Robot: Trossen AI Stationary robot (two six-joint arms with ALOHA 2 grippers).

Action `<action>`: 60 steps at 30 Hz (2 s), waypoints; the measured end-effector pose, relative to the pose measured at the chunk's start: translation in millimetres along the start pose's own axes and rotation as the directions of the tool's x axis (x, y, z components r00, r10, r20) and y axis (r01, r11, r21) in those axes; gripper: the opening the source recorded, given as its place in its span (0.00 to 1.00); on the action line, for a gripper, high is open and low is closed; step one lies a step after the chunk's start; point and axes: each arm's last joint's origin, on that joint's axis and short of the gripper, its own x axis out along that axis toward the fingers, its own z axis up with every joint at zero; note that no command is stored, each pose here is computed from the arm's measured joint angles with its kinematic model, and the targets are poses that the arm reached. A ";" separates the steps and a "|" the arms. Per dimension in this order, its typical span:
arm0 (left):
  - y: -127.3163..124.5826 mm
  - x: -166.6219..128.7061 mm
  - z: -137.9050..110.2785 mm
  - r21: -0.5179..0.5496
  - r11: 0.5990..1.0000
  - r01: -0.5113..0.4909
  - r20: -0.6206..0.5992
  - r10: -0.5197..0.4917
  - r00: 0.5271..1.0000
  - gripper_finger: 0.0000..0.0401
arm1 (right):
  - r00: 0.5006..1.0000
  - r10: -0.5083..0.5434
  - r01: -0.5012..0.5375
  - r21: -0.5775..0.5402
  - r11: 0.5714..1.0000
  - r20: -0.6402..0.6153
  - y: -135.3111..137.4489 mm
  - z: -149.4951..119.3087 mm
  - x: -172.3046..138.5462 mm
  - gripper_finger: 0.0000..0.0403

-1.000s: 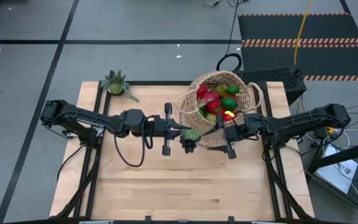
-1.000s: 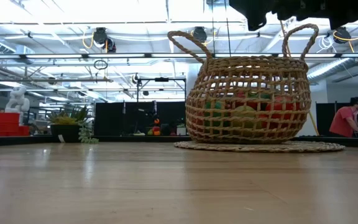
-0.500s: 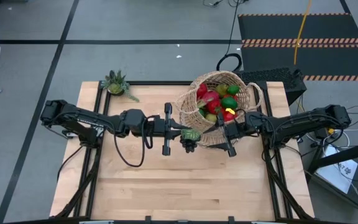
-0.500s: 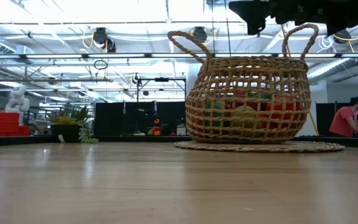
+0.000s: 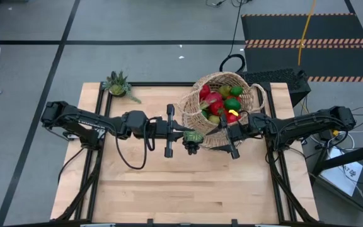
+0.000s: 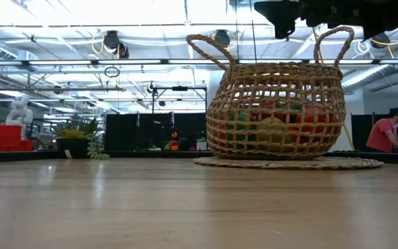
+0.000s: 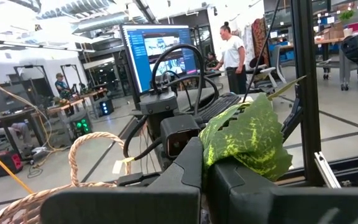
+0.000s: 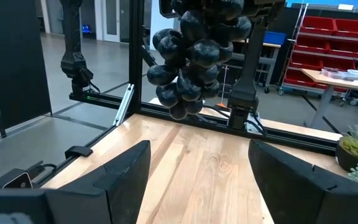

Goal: Build produce basket
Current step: Put the black grapes into the brown basket

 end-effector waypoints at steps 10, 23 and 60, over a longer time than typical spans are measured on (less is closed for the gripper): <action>0.1 0.0 0.2 0.001 1.000 -0.001 0.002 0.001 1.000 0.00 | 1.000 -0.010 0.010 0.042 0.999 0.009 0.0 2.2 -1.8 0.66; 21.1 1.5 12.3 -0.013 0.992 -0.126 0.083 0.126 0.989 0.00 | 0.977 -0.149 0.132 0.119 0.984 0.151 3.6 36.5 -43.8 0.66; 177.7 127.0 81.3 0.149 0.905 -0.398 0.063 0.393 0.918 0.00 | 0.948 -0.297 0.297 0.014 0.955 0.117 9.8 43.1 -90.4 0.66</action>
